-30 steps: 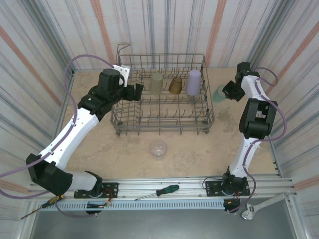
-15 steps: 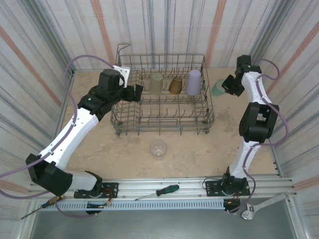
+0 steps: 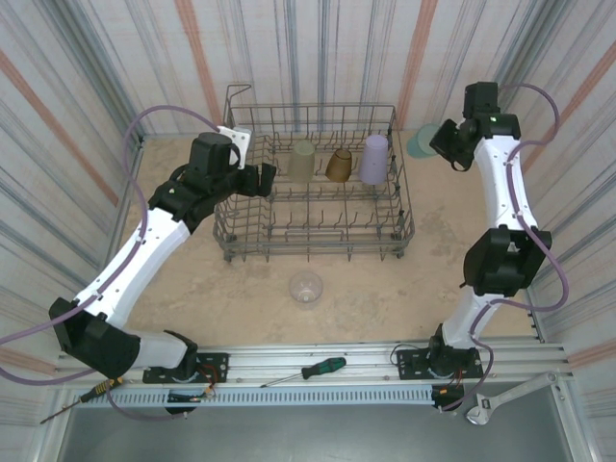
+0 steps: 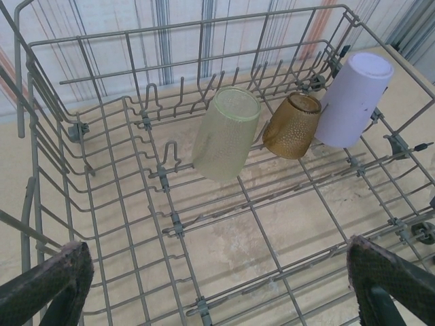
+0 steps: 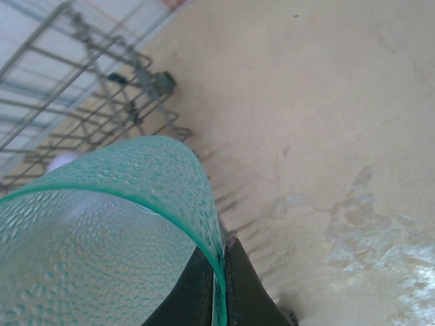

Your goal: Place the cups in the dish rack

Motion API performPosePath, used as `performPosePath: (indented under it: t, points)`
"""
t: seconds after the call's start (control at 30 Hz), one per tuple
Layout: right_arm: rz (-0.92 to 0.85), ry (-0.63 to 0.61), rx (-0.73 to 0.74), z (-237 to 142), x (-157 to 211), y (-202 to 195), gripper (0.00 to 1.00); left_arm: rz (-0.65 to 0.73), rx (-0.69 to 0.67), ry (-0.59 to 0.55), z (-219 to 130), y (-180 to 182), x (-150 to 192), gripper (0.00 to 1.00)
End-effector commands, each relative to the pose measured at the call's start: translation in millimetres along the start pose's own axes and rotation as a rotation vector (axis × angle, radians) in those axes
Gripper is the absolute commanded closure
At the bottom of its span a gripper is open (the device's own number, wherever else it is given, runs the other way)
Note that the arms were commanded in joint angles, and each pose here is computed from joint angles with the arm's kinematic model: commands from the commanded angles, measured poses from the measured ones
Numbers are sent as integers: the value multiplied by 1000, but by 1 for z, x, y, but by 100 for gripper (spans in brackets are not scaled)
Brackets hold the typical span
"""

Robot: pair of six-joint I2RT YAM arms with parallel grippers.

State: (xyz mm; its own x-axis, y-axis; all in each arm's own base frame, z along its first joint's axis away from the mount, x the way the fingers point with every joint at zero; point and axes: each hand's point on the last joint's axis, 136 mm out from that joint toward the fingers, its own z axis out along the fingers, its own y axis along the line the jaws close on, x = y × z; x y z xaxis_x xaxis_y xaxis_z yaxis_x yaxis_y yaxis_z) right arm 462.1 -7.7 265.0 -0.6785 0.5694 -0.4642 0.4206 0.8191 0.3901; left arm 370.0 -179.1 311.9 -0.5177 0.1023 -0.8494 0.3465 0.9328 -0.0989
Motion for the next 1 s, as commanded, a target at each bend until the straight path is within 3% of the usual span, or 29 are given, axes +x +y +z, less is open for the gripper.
performPosePath:
  t: [0.0,0.2,0.53,0.97]
  points:
    - [-66,-72,-96,-45,0,35,100,-27,4,-12,-4,0,-10,1]
    - [-138,-88,-209,-65,23,73,100,-51,48,-2,-5,-8,-11,1]
    - [-123,-27,-420,-52,63,102,100,-122,65,51,-3,-9,-21,1]
    - [-55,77,-593,-18,119,140,100,-391,178,38,-8,-17,-25,1]
